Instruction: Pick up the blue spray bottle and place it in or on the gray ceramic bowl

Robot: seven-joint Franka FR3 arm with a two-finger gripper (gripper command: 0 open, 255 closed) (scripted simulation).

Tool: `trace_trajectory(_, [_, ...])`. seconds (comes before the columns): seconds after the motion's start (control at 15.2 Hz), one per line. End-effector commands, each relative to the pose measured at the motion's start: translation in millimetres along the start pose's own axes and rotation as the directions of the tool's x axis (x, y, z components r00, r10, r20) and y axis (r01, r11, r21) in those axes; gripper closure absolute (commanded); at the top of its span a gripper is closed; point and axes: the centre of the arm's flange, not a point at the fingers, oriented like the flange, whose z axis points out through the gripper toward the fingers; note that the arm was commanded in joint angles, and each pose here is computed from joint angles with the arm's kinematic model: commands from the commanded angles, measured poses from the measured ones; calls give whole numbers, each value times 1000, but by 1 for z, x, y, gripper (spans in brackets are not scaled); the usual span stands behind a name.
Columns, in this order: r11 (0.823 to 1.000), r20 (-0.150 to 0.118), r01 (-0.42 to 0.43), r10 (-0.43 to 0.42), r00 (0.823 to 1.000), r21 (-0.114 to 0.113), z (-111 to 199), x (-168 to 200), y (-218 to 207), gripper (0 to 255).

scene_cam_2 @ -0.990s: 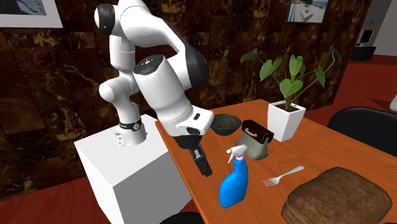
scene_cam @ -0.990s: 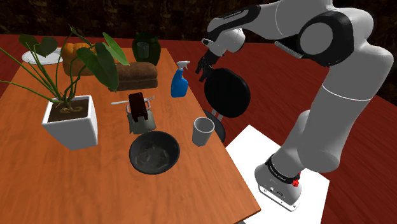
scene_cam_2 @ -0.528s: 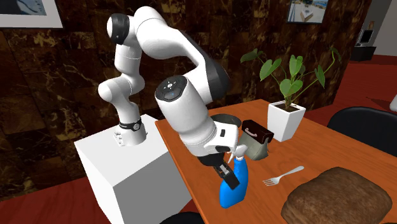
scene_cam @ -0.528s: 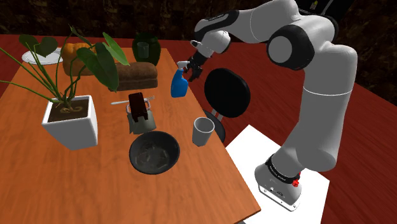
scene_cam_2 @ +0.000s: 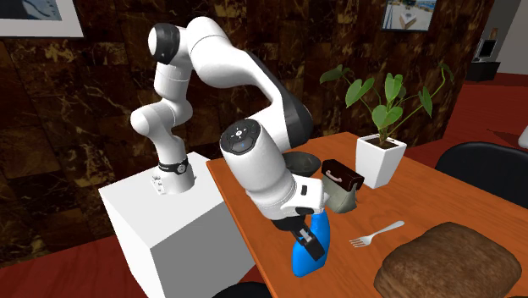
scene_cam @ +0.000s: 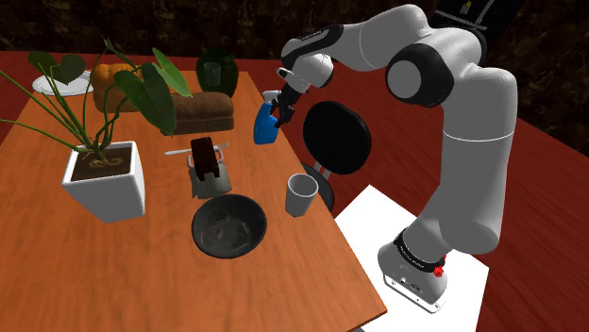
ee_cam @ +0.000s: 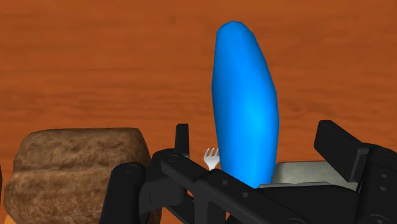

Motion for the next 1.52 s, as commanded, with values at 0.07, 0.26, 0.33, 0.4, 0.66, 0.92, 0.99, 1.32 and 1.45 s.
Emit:
trace_trajectory(0.07, [1000, 0, 0, 0, 1000, 0, 1, 0, 0, 0])
trace_trajectory(0.26, [1000, 0, 0, 0, 1000, 0, 1, 0, 0, 0])
trace_trajectory(0.33, [1000, 0, 0, 0, 1000, 0, 1, 0, 0, 0])
trace_trajectory(0.4, [1000, 0, 0, 0, 1000, 0, 1, 0, 0, 255])
trace_trajectory(0.66, [1000, 0, 0, 0, 1000, 0, 1, 0, 0, 255])
trace_trajectory(0.92, [1000, 0, 0, 0, 1000, 0, 1, 0, 0, 255])
trace_trajectory(0.99, [1000, 0, 0, 0, 1000, 0, 1, 0, 0, 255])
trace_trajectory(1.32, [1000, 0, 0, 0, 1000, 0, -22, 11, 0, 255])
trace_trajectory(1.45, [1000, 0, 0, 0, 1000, 0, -32, 16, 0, 255])
